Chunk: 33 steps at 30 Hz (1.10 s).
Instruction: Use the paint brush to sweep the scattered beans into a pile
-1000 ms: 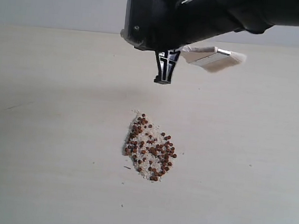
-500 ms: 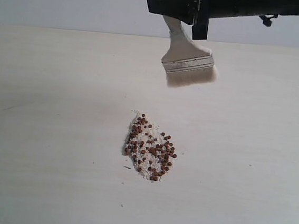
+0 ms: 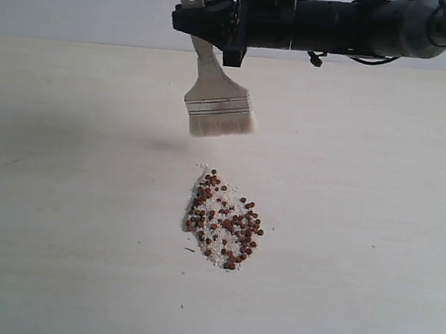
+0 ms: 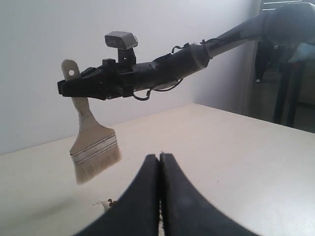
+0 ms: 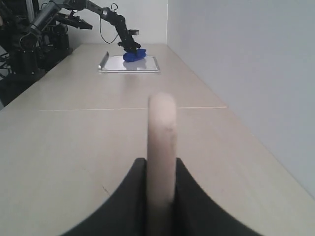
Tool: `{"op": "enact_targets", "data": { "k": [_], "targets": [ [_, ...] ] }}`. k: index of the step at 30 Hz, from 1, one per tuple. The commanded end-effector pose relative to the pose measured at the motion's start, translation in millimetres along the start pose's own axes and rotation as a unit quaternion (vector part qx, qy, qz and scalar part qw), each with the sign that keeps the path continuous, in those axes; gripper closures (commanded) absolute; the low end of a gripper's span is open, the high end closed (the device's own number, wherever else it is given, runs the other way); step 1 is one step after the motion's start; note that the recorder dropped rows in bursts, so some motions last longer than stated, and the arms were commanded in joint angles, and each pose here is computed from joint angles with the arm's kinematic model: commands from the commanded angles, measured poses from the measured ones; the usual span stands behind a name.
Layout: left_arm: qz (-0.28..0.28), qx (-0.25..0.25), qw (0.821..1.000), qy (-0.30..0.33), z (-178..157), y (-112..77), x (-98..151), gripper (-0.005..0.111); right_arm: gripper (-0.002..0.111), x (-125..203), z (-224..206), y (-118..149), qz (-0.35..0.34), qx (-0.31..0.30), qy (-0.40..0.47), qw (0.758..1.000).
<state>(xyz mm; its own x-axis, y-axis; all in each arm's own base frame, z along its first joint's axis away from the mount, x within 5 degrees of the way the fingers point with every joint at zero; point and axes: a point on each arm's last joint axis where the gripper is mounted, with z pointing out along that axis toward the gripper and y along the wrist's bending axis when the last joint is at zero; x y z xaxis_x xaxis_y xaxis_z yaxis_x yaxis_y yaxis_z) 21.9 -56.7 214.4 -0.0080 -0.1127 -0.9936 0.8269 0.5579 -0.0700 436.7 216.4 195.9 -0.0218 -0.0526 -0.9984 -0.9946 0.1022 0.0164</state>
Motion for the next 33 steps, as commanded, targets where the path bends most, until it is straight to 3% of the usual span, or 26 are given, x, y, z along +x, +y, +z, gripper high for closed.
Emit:
{"op": "enact_targets", "data": {
  "k": [1,5,14,25,33],
  "targets": [
    [0.000,0.001,1.000,0.000,-0.3,-0.1,0.8,0.107,0.108,16.2,6.9,-8.6,-0.001,-0.003,-0.009,1.000],
    [0.000,0.001,1.000,0.000,-0.3,-0.1,0.8,0.107,0.108,45.3,9.9,-10.5,0.010,-0.018,0.022,1.000],
    [0.000,0.001,1.000,0.000,-0.3,-0.1,0.8,0.107,0.108,56.6,8.5,-4.5,0.034,-0.048,0.077,0.995],
    [0.000,0.001,1.000,0.000,-0.3,-0.1,0.8,0.107,0.108,56.6,13.3,-0.4,0.092,-0.053,0.088,0.990],
    [0.000,0.001,1.000,0.000,-0.3,-0.1,0.8,0.107,0.108,51.5,24.2,8.5,0.091,-0.069,0.096,0.989]
  ]
}}
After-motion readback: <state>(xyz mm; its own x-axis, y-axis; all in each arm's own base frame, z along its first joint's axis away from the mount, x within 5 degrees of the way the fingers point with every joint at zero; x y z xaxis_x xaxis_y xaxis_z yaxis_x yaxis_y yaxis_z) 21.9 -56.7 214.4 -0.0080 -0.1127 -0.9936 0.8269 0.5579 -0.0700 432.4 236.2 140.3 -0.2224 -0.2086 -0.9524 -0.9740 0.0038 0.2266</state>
